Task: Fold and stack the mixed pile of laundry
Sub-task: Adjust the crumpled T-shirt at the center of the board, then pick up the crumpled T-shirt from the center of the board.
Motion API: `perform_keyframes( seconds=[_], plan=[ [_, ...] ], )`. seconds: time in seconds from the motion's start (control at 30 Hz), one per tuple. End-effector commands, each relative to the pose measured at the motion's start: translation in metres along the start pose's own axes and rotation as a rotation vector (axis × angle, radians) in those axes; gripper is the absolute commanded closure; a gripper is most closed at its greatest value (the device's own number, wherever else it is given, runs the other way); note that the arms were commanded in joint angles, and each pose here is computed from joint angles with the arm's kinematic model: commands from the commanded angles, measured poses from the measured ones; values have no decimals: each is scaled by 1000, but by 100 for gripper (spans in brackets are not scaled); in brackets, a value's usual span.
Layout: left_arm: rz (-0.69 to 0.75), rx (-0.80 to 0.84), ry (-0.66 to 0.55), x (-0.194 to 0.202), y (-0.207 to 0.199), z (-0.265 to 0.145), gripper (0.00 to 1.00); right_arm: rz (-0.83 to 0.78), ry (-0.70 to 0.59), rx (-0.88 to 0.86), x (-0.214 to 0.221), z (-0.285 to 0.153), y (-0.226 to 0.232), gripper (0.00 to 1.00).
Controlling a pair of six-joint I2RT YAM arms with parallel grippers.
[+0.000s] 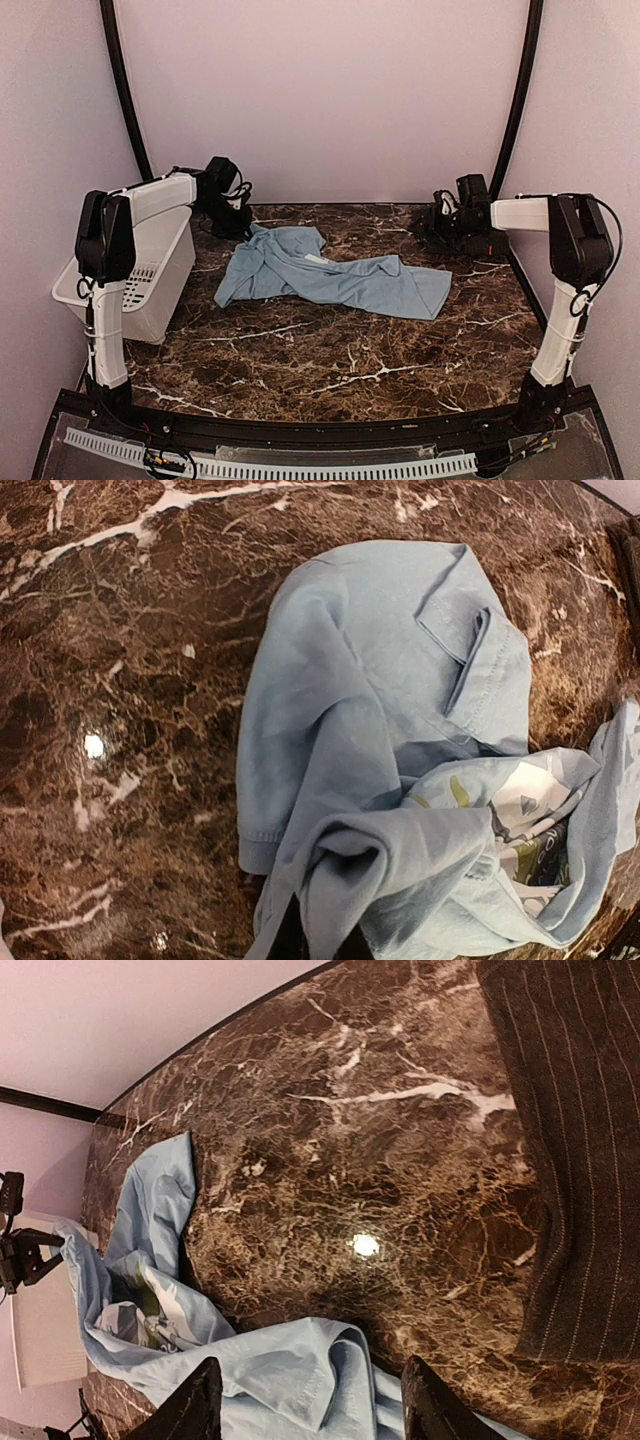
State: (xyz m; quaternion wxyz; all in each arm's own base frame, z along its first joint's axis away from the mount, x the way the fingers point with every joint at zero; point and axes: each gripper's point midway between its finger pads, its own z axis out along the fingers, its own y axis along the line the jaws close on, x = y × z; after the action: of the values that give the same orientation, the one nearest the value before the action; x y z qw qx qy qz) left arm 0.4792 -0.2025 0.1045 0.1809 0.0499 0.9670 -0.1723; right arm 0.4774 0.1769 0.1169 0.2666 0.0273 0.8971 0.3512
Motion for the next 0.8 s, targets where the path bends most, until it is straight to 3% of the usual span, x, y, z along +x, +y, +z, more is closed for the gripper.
perform_keyframes(
  seconds=[0.0, 0.17, 0.47, 0.77],
  plan=[
    [-43, 2, 37, -2, 10, 17, 100, -84, 14, -55, 7, -8, 27, 42],
    [-51, -35, 29, -3, 18, 19, 99, -168, 58, -29, 48, -16, 39, 51],
    [-51, -29, 35, -3, 17, 16, 100, -200, 152, 12, 82, 24, 28, 64],
    [-48, -25, 39, -1, 17, 18, 100, -437, 163, 203, 79, 50, 27, 61]
  ],
)
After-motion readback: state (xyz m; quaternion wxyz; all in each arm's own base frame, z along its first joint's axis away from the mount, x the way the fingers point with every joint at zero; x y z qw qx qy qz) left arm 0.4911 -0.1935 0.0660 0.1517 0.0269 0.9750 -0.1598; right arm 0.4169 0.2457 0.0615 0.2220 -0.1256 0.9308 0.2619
